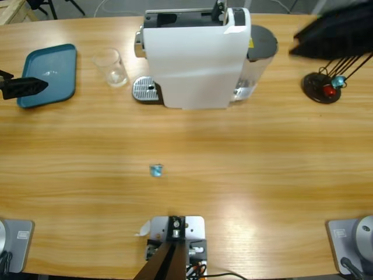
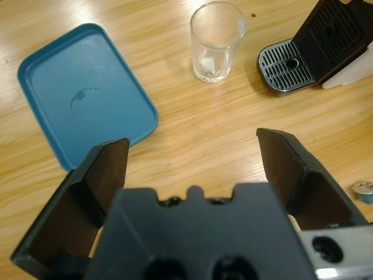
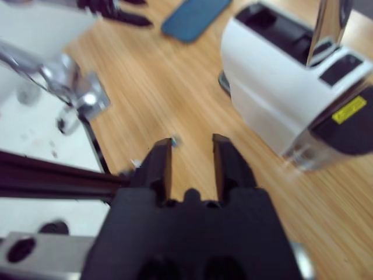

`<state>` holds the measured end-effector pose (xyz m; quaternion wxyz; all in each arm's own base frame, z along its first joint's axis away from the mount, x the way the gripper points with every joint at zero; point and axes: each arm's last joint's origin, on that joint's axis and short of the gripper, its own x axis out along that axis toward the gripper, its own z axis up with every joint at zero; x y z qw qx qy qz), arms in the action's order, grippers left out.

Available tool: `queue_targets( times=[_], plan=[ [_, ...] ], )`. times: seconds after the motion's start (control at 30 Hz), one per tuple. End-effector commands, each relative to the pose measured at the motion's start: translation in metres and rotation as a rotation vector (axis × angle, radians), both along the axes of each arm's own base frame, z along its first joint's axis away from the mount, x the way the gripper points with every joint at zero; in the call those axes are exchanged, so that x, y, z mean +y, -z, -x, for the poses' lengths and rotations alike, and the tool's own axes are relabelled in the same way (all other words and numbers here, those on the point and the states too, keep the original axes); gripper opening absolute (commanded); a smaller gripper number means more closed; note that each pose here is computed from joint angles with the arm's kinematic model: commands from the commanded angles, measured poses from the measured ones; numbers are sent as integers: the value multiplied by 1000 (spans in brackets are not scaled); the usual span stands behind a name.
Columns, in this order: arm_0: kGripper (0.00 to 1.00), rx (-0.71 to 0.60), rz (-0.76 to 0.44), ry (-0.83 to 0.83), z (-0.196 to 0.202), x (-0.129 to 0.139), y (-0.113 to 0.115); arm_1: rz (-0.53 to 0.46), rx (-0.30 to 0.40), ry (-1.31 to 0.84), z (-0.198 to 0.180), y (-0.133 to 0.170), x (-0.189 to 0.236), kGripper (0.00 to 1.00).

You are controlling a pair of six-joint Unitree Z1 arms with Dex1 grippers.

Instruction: Pour coffee

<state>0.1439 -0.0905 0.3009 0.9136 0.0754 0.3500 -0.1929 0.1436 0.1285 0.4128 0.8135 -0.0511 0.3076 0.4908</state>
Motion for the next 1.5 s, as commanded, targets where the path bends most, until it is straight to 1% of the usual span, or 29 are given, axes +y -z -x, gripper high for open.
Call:
queue_targets(
  times=[0.03,0.07,0.1,0.17,0.23,0.27,0.3,0.33,0.4,0.43,0.47,0.53,0.6,0.63,0.67,0.73,0.77,0.83,0.87,0.9,0.97,1.03,1.17,1.33,1.5],
  plan=[
    [941,40,-19,10,-1,-3,12,137,27,-13,-2,23,9,763],
    [941,41,-19,10,-1,-3,12,138,24,-11,-2,23,9,837],
    [941,41,-20,10,-1,-3,12,135,23,-13,-3,24,10,865],
    [941,41,-20,11,-1,-3,12,134,26,-33,-7,28,18,869],
    [941,41,-19,10,-1,-3,12,156,11,-103,-6,32,38,907],
    [941,42,-20,10,-2,-3,12,202,19,-129,-7,35,50,890],
    [941,41,-20,10,-1,-3,12,258,11,-167,-9,38,57,866],
    [941,41,-19,10,-1,-3,12,325,30,-190,-15,43,63,853],
    [941,42,-21,10,-1,-3,12,406,75,-223,-24,51,72,860],
    [941,42,-21,11,-1,-3,12,435,92,-244,-28,53,76,885],
    [941,42,-21,11,-2,-3,12,451,105,-266,-33,57,83,957],
    [941,43,-21,11,-1,-3,12,453,119,-283,-45,62,97,953],
    [941,44,-21,10,-2,-3,13,441,136,-292,-56,71,110,900],
    [941,44,-22,10,-2,-3,13,429,154,-293,-61,78,117,702],
    [941,44,-22,10,-2,-3,13,434,169,-278,-66,85,122,595],
    [941,45,-23,10,-2,-3,13,451,212,-209,-73,102,132,601],
    [941,44,-23,10,-2,-3,13,453,214,-178,-70,107,136,607],
    [941,46,-24,11,-3,-3,13,462,208,-93,-64,118,142,635],
    [941,48,-24,10,-3,-4,13,469,203,-58,-63,121,143,689],
    [941,48,-25,10,-3,-4,13,471,198,-11,-60,124,146,701],
    [941,48,-25,10,-3,-4,13,462,188,63,-54,125,153,701],
    [941,48,-25,10,-3,-4,13,443,192,125,-47,126,162,699],
    [941,45,-24,9,-3,-3,13,416,231,146,-34,135,178,697],
    [941,46,-23,11,-3,-4,13,434,274,143,-9,152,199,691],
    [941,46,-23,11,-3,-4,13,424,357,258,1,166,205,688]
  ],
)
